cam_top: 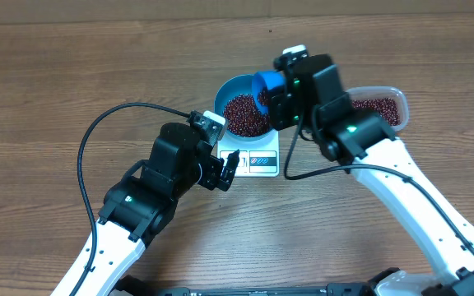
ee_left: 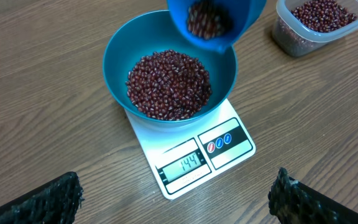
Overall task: Scoop item into bowl and weigh 150g on scale
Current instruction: 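Lift the filled blue cup and carry it over the teal bowl, then tip the blue cup to pour beans into the teal bowl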
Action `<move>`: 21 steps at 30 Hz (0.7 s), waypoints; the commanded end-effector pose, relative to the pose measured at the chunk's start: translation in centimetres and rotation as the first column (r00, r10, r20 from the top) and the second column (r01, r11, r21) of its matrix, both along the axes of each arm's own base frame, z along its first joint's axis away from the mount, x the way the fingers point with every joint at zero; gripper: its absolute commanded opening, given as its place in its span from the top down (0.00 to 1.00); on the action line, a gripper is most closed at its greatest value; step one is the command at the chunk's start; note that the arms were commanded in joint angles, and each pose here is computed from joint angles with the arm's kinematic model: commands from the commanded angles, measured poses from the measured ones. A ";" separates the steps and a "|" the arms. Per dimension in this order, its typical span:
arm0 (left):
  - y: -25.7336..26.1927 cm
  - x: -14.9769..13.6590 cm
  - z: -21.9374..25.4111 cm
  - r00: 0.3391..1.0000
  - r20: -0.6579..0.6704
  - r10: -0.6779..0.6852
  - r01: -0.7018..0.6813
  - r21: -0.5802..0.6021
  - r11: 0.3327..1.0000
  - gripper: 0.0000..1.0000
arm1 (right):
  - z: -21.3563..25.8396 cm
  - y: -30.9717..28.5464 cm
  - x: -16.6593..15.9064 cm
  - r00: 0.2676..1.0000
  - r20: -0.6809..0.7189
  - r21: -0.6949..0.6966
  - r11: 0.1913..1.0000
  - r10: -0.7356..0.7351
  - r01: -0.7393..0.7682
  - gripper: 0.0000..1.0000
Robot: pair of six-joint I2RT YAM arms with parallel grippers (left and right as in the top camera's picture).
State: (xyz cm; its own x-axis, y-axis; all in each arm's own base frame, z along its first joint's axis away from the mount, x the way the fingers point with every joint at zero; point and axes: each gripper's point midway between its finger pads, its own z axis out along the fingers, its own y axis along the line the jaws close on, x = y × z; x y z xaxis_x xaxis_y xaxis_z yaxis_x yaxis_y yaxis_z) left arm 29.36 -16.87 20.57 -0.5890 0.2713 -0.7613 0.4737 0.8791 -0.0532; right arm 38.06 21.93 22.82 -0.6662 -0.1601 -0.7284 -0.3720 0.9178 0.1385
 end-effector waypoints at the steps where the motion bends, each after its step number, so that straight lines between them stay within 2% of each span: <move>1: 0.0 -0.1 -0.5 1.000 -0.015 0.005 -0.005 0.000 1.000 0.01 | -0.1 -0.1 0.4 0.998 0.044 -0.070 0.996 -0.050 0.053 0.96; 7: 0.0 -0.1 -0.5 1.000 -0.015 0.005 -0.005 0.000 1.000 0.00 | -0.8 0.4 0.3 0.995 0.070 -0.140 0.987 -0.074 0.084 0.96; 21: 0.0 -0.1 -0.5 1.000 -0.015 0.005 -0.005 0.000 1.000 0.00 | -1.3 0.0 0.6 0.991 0.088 -0.183 0.976 -0.103 0.118 0.96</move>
